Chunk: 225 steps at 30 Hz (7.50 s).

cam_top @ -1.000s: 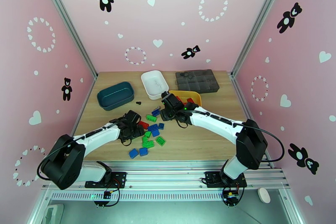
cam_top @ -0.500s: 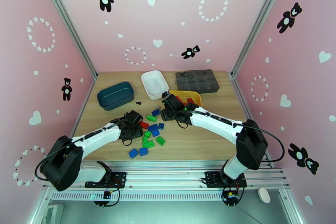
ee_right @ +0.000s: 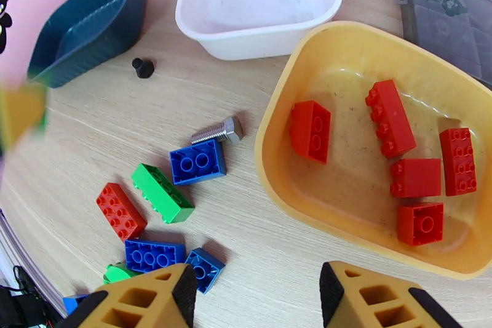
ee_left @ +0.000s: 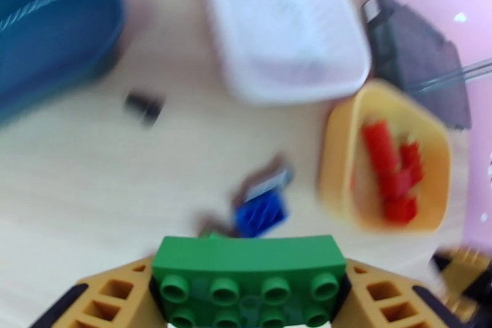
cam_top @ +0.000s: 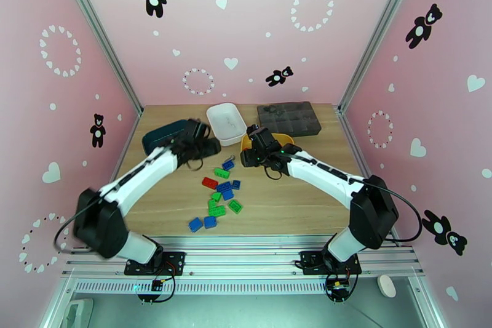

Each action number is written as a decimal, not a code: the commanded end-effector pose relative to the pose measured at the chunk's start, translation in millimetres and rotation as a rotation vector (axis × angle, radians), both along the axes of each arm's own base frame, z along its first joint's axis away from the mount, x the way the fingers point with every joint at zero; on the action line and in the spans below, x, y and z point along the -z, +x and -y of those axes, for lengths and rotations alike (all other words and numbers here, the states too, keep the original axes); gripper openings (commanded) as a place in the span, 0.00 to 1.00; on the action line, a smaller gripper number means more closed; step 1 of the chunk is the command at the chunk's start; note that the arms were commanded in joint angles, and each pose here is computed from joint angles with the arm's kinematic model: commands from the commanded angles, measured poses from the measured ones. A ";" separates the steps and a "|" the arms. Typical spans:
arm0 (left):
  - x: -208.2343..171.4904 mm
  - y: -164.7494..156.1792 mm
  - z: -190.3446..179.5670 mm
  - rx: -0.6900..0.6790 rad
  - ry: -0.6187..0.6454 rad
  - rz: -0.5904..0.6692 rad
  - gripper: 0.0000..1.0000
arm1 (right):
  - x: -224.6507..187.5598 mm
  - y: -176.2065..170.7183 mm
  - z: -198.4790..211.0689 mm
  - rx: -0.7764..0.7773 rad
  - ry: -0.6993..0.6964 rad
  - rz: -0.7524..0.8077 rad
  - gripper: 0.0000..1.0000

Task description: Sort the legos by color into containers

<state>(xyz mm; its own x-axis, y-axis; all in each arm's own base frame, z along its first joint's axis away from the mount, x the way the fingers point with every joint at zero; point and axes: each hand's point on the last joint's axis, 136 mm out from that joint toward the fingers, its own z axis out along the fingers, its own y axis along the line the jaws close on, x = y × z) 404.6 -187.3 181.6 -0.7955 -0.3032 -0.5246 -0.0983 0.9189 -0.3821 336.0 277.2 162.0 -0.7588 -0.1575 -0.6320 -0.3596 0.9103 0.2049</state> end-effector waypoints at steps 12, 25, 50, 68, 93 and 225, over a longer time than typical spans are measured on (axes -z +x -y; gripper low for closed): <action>22.8 125.4 52.3 0.079 -0.036 0.010 0.80 | -21.7 -20.7 38.7 0.050 0.005 0.034 0.59; -18.5 70.8 26.5 0.055 0.066 0.078 0.87 | -11.2 -25.7 40.4 0.039 0.009 0.024 0.66; 92.1 -88.3 15.7 0.275 0.208 -0.059 0.92 | 38.0 -51.8 1.2 -0.041 -0.011 -0.071 0.70; 128.5 -57.8 34.5 0.365 0.325 -0.117 0.91 | 35.4 -70.3 37.0 0.022 -0.028 -0.038 0.75; 135.5 -60.5 32.6 0.360 0.366 -0.156 0.60 | 29.1 -64.0 43.9 0.041 -0.030 -0.025 0.75; -17.2 80.6 -28.4 -0.114 -0.467 0.038 0.98 | -4.9 172.0 -93.8 -0.023 0.090 0.074 0.48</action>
